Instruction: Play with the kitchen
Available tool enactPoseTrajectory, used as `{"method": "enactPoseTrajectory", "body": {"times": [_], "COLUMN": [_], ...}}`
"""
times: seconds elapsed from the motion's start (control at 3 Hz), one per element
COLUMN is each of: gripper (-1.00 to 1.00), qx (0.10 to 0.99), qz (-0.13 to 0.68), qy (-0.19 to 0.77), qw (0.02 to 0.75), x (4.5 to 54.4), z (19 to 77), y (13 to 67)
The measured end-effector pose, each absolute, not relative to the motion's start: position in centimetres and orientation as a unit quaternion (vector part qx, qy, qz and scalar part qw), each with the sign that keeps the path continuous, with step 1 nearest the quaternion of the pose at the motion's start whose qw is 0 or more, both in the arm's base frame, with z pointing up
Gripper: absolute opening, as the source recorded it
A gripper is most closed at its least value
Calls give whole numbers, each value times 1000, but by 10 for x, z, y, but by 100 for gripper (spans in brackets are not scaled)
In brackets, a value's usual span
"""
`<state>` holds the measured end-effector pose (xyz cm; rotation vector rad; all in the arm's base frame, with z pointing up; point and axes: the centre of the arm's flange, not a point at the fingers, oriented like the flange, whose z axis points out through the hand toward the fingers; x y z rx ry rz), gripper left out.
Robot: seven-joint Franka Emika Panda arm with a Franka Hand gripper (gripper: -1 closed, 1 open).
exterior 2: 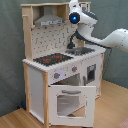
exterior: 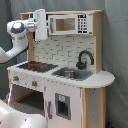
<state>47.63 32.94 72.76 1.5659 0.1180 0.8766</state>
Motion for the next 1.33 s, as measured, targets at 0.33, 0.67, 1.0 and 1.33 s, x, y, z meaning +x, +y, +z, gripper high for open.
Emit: {"method": "enactPoseTrajectory", "body": {"times": [0.33, 0.67, 1.0, 1.33], "gripper": [-100, -100, -100, -100], "qx": [683, 685, 688, 689], "qz": [388, 393, 398, 407], "qy": [65, 77, 90, 105], "qw": [616, 608, 600, 591], "x": [465, 450, 437, 427], "z": [728, 727, 723, 718], "y": [322, 316, 313, 308]}}
